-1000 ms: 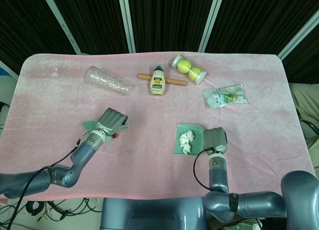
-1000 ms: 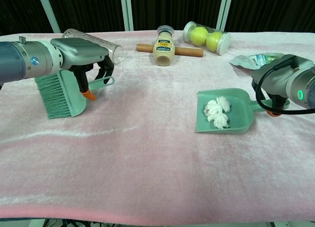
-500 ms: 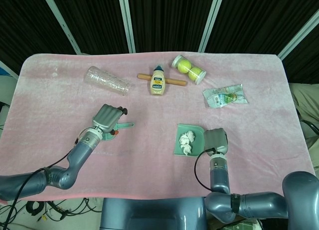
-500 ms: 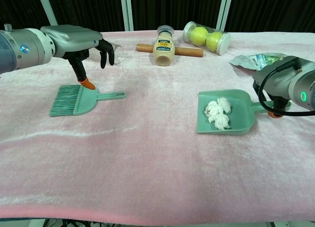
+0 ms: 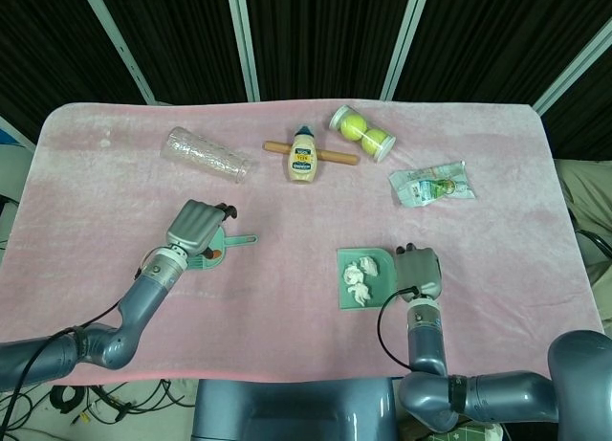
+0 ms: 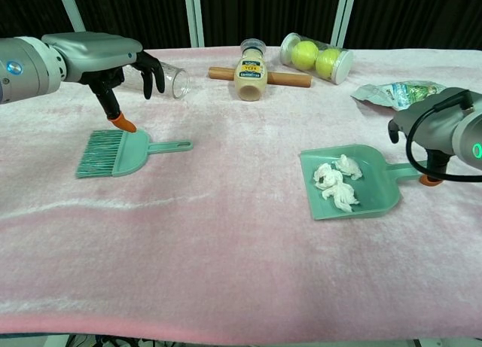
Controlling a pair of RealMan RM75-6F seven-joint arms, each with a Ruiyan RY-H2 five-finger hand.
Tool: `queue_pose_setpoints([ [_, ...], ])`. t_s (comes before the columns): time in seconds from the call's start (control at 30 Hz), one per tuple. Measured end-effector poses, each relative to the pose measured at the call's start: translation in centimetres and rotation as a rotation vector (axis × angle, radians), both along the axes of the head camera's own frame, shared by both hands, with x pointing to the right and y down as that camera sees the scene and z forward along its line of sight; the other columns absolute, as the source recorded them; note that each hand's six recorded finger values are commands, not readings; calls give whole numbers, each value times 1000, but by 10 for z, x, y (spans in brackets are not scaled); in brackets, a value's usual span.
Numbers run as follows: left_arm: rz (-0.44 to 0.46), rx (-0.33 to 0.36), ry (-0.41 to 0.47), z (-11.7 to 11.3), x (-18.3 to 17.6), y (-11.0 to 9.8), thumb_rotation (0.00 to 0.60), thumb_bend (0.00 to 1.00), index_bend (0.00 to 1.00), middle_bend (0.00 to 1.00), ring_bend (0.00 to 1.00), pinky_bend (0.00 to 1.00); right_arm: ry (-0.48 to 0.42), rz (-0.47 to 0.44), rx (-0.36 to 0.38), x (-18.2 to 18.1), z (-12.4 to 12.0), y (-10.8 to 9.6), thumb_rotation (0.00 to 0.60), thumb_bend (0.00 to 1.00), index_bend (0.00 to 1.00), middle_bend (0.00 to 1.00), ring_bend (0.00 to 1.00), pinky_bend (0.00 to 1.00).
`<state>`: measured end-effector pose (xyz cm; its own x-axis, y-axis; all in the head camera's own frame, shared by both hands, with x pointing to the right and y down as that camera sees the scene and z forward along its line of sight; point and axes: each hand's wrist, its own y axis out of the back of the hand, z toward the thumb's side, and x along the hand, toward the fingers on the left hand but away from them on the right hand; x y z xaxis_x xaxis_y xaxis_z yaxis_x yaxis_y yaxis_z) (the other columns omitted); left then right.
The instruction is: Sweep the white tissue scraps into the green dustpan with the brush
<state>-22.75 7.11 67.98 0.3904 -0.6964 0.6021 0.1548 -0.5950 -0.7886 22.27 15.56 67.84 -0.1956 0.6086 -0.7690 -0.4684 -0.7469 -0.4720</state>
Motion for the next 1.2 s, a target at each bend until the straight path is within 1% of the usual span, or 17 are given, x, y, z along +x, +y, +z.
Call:
queue_pose_setpoints([
  [0.07, 0, 1, 8, -2, 0, 2, 600, 0, 306, 370, 881, 988, 4, -1, 0, 3, -1, 1, 600, 184, 176, 204, 624, 748],
  [0.2, -9, 11, 34, -11, -1, 6, 600, 0, 304, 372, 876, 984, 4, -6, 13, 8, -6, 1, 600, 182, 163, 204, 613, 748],
  [0.3, -16, 38, 53, -21, -4, 9, 600, 0, 299, 372, 840, 958, -6, -13, 38, 14, -14, -2, 600, 182, 156, 204, 607, 748],
  [0.4, -28, 66, 77, -34, -12, 16, 600, 0, 279, 374, 778, 899, -27, -15, 75, 23, -25, -5, 600, 180, 141, 203, 583, 736],
  [0.43, -31, 74, 83, -38, -15, 19, 600, 0, 268, 371, 733, 856, -35, -16, 88, 26, -29, -6, 600, 179, 128, 199, 551, 706],
  [0.5, -32, 93, 94, -47, -22, 27, 600, 0, 244, 348, 622, 748, -59, -17, 121, 35, -39, -8, 600, 175, 86, 163, 438, 594],
  [0.57, -29, 109, 103, -54, -29, 35, 600, 0, 195, 273, 426, 561, -92, -10, 158, 46, -51, -8, 600, 161, 19, 62, 216, 378],
  [0.6, -27, 119, 109, -59, -34, 42, 600, 0, 172, 237, 354, 493, -109, -4, 174, 51, -56, -8, 600, 151, 4, 27, 130, 300],
  [0.63, -26, 125, 115, -63, -38, 47, 600, 0, 135, 182, 254, 400, -127, 4, 189, 57, -61, -7, 600, 140, 0, 3, 56, 234],
  [0.67, -26, 129, 122, -66, -42, 53, 600, 0, 103, 130, 172, 316, -150, 14, 207, 65, -68, -5, 600, 134, 0, 0, 27, 209],
  [0.73, -26, 132, 137, -73, -51, 68, 600, 0, 57, 57, 73, 191, -185, 30, 228, 78, -79, 0, 600, 126, 0, 0, 0, 184],
  [0.8, -27, 130, 148, -79, -62, 84, 600, 0, 14, 10, 14, 82, -229, 44, 251, 92, -89, 7, 600, 122, 0, 0, 0, 177],
  [0.87, -35, 130, 155, -84, -72, 98, 600, 0, 0, 0, 0, 30, -276, 55, 275, 103, -99, 16, 600, 116, 0, 0, 0, 176],
  [0.93, -55, 132, 162, -89, -86, 113, 600, 0, 0, 0, 0, 14, -319, 64, 298, 113, -106, 25, 600, 112, 0, 0, 0, 176],
  [1.0, -97, 134, 156, -92, -106, 127, 600, 0, 0, 0, 0, 4, -362, 83, 333, 130, -115, 39, 600, 110, 0, 0, 0, 167],
  [1.07, -127, 146, 147, -95, -122, 135, 600, 0, 0, 0, 0, 0, -400, 95, 375, 150, -124, 54, 600, 110, 0, 0, 0, 153],
  [1.2, -131, 188, 129, -98, -151, 148, 600, 0, 0, 0, 0, 0, -409, 119, 448, 195, -138, 82, 600, 110, 0, 0, 0, 153],
])
